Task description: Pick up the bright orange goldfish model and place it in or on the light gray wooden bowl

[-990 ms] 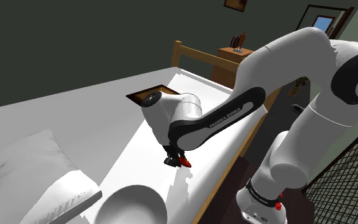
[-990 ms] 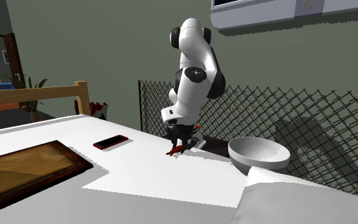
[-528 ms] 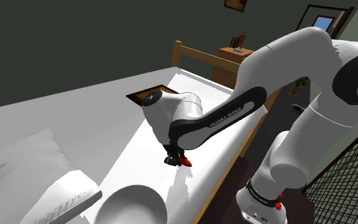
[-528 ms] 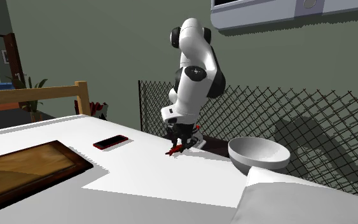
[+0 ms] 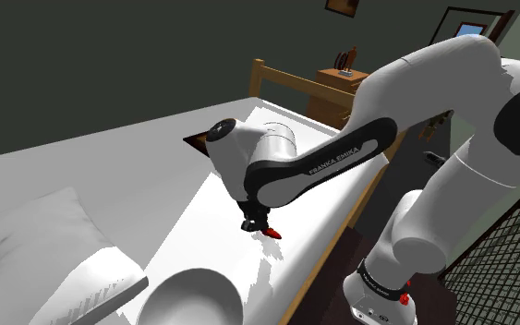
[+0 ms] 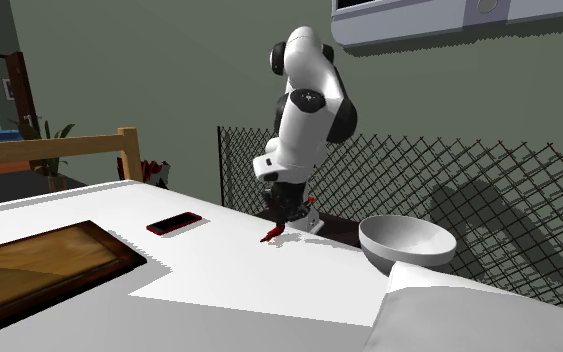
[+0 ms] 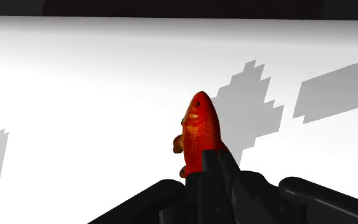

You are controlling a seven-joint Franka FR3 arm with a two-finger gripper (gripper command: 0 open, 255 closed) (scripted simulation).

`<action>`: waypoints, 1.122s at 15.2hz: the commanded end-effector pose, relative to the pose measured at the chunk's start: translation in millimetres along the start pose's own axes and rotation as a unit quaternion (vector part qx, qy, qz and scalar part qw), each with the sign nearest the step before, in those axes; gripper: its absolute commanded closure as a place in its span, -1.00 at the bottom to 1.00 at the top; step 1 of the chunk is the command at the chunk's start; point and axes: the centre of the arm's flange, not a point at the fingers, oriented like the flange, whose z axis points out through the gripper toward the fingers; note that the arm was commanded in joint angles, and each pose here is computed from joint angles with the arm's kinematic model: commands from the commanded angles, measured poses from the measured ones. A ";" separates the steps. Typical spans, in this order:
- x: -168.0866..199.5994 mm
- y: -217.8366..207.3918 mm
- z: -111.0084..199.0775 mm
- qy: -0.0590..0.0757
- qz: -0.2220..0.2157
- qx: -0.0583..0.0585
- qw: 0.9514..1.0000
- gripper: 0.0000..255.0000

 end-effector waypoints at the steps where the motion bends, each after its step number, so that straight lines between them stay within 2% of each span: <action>1: -4.0 4.1 -8.6 -0.001 0.000 0.000 1.000 1.00; 2: -2.4 1.6 -4.1 0.000 0.000 0.000 1.000 1.00; 3: -2.4 1.6 -4.1 0.000 0.000 0.000 1.000 -1.00; 4: 2.5 41.6 3.0 -0.001 0.039 0.093 0.995 -1.00; 5: 4.2 79.7 17.4 -0.002 0.077 0.186 0.980 -1.00; 6: 4.0 97.0 26.9 -0.003 0.096 0.230 0.969 -1.00; 13: 5.5 80.5 59.9 -0.003 0.096 0.230 0.969 -1.00; 17: 5.6 79.2 62.6 -0.003 0.096 0.230 0.969 -1.00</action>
